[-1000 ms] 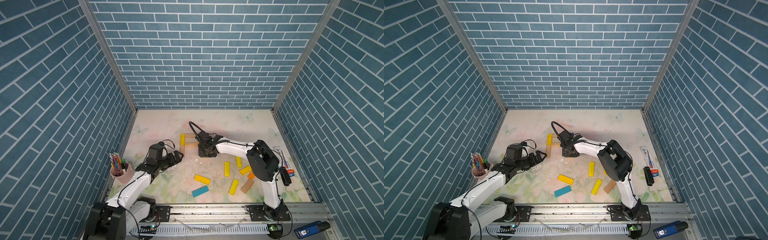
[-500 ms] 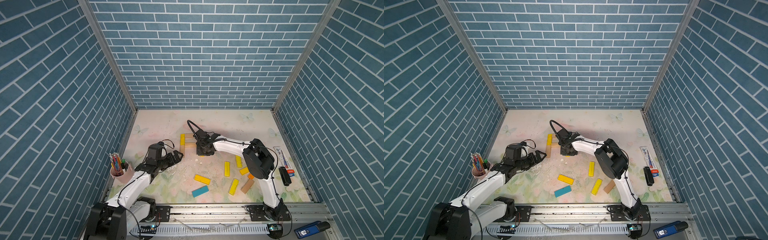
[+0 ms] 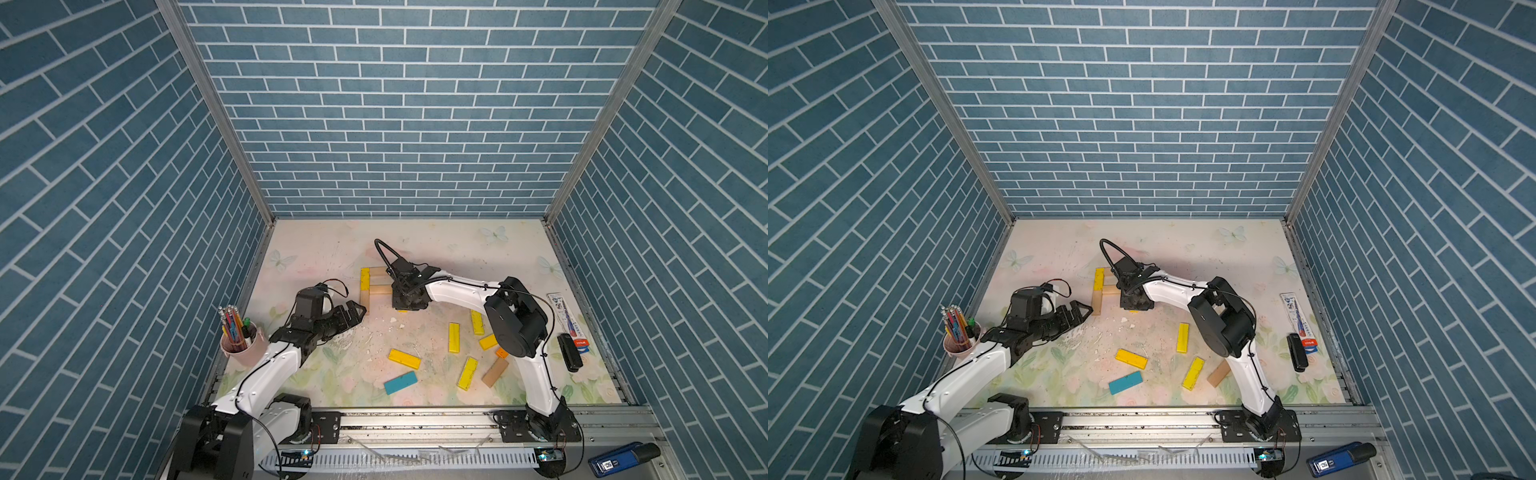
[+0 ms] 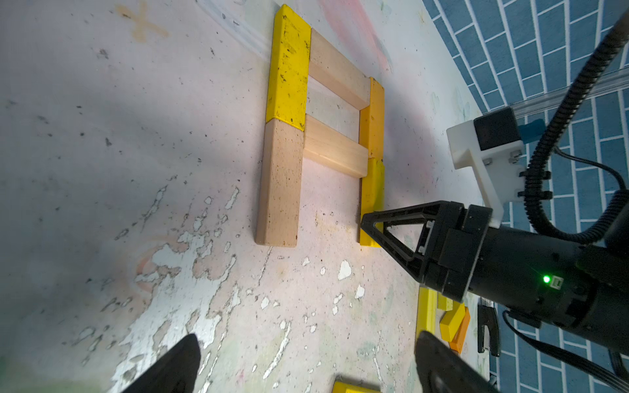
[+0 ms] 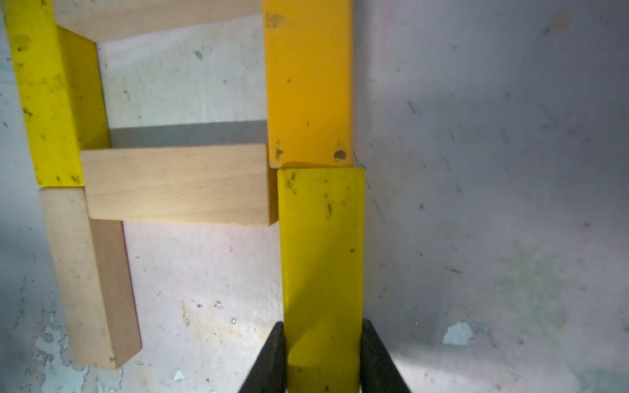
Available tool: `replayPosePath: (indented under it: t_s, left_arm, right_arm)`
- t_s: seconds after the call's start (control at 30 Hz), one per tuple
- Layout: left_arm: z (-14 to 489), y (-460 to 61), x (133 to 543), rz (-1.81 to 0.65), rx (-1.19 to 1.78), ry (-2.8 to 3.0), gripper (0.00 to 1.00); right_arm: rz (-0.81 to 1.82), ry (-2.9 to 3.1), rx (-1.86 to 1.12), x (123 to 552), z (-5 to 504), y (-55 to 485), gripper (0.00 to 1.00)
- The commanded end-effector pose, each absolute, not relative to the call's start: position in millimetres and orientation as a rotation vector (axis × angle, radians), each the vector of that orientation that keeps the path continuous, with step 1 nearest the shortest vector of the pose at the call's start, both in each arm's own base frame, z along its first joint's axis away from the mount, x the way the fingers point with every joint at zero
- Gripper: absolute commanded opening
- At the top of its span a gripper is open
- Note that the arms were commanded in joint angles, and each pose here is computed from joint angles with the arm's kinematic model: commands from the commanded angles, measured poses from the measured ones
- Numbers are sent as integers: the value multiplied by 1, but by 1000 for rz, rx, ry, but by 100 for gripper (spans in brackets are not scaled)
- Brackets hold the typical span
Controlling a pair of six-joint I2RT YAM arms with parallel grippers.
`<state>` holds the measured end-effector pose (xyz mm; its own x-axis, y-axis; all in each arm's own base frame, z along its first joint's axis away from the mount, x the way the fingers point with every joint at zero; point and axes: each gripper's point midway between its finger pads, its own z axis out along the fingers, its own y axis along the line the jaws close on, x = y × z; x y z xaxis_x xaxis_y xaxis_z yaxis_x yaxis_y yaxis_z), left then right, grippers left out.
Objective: Assemble the number 8 with building blocks
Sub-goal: Assemble the building block at the center of the board.
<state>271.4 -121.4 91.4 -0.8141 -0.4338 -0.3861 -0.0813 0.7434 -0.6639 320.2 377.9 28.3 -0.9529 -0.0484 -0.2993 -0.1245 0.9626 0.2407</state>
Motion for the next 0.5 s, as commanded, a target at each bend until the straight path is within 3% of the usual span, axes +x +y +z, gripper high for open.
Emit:
replayPosePath:
  t_s: [0.0,0.27,0.47]
  left_arm:
    - [86,-120,271,-881,-377,2411,100]
    - [86,-120,272,-883,-377,2413,99]
    - [86,-120,273,-882,-376,2414,100]
  right_arm:
    - [370,2854,-77,318,18,377,28]
    - [351,2864,-81,317,13,374,29]
    - [366,2857,-83,317,15,376,36]
